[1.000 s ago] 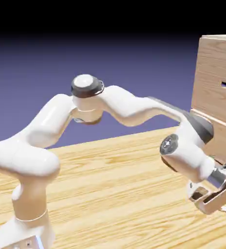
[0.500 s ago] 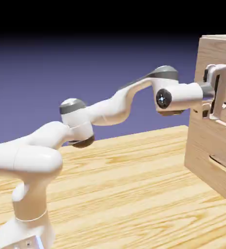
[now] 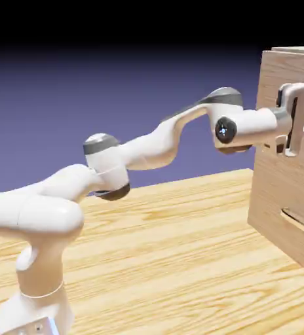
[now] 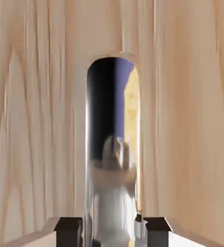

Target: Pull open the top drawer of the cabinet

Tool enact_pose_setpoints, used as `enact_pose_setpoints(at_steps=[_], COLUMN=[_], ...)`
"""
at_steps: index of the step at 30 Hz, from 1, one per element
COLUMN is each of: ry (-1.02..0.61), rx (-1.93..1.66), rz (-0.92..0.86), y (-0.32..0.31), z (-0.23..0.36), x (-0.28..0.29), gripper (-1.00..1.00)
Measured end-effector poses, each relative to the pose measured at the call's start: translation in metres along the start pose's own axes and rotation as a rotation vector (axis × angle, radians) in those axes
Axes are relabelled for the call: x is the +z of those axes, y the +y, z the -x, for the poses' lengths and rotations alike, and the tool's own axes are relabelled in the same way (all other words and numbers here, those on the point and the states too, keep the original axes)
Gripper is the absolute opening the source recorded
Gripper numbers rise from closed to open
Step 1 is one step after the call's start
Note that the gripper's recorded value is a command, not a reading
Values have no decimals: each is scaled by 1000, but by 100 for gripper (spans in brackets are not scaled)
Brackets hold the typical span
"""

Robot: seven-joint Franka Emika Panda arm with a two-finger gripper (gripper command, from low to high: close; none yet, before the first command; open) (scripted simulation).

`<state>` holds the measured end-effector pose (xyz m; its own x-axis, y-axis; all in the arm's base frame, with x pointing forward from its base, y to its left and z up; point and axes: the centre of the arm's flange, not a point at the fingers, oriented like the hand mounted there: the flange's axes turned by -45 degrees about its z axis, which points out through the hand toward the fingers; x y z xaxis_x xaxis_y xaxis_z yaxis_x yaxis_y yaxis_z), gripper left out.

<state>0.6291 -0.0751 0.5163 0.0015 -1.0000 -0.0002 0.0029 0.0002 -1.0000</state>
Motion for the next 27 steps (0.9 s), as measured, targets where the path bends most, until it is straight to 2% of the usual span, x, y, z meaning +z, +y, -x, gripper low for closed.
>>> enact_pose_setpoints(at_steps=[11,23,24,27], ry=[0,0,0,2], rx=[0,0,0,-3], rz=[0,0,0,2], y=[0,-1,-1,-2], z=[0,0,0,1], x=[-109,-254,-257,-272], gripper=[-100,-100,100,100])
